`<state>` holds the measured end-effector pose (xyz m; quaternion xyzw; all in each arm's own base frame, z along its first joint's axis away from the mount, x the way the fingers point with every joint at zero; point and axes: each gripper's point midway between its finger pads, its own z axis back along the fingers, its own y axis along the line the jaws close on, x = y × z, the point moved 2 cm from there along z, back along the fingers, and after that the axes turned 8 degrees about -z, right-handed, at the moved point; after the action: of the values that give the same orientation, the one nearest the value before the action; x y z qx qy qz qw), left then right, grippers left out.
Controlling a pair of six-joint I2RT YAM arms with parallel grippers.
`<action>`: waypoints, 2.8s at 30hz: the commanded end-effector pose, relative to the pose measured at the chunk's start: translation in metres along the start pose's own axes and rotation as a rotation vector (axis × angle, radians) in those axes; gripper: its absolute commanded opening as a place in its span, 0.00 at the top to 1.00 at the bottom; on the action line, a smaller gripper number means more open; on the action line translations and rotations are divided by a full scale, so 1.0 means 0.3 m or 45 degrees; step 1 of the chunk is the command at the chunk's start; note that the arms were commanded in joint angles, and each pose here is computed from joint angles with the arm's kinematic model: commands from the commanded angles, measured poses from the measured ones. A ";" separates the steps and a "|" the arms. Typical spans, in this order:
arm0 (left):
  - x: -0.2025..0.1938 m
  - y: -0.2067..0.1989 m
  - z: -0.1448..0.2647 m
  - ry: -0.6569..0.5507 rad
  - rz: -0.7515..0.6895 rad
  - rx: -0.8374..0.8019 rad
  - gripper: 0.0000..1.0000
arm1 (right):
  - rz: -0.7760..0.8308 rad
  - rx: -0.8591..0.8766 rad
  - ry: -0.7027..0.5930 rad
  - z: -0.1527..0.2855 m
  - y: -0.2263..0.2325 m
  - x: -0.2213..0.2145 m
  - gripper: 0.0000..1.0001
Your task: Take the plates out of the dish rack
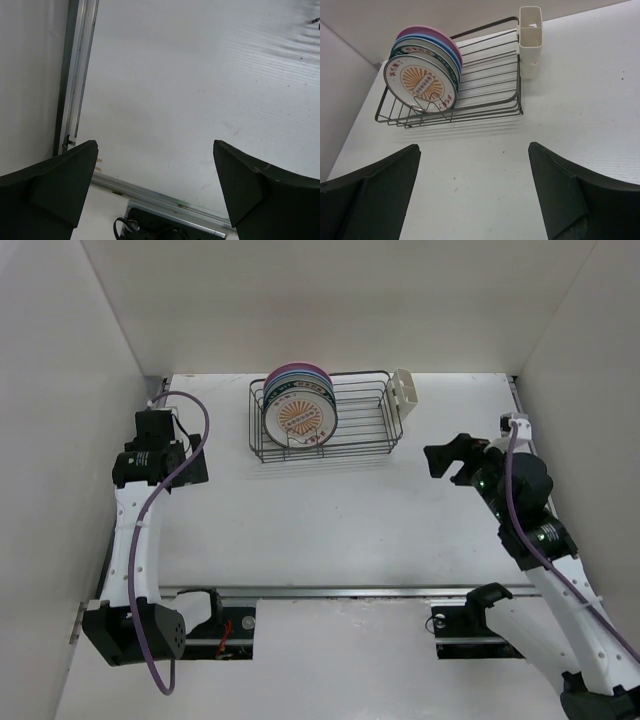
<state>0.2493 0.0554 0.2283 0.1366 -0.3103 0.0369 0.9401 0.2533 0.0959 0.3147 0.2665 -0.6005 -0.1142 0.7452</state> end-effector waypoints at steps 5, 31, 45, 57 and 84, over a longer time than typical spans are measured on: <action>0.023 -0.038 0.013 0.009 -0.042 -0.121 0.00 | 0.150 0.135 0.107 -0.152 0.104 0.034 0.00; 0.300 -0.178 -0.230 0.222 -0.154 -0.440 0.00 | 0.483 0.651 0.659 -1.013 0.444 -0.354 0.58; 0.308 -0.213 -0.290 0.274 -0.151 -0.497 0.03 | 0.537 0.492 0.643 -1.083 0.349 -0.408 1.00; 0.383 -0.220 -0.269 0.156 -0.178 -0.484 0.04 | 0.599 0.488 0.089 -0.895 0.573 0.042 1.00; 0.728 -0.691 -0.407 -0.333 -0.635 -0.450 0.29 | 0.338 0.665 0.764 -0.415 0.380 -0.449 1.00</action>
<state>0.5067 -0.1144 0.1904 0.0088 -0.3347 -0.2698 0.9028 0.3449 0.2676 0.2509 0.3307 -0.4258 0.2028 0.8174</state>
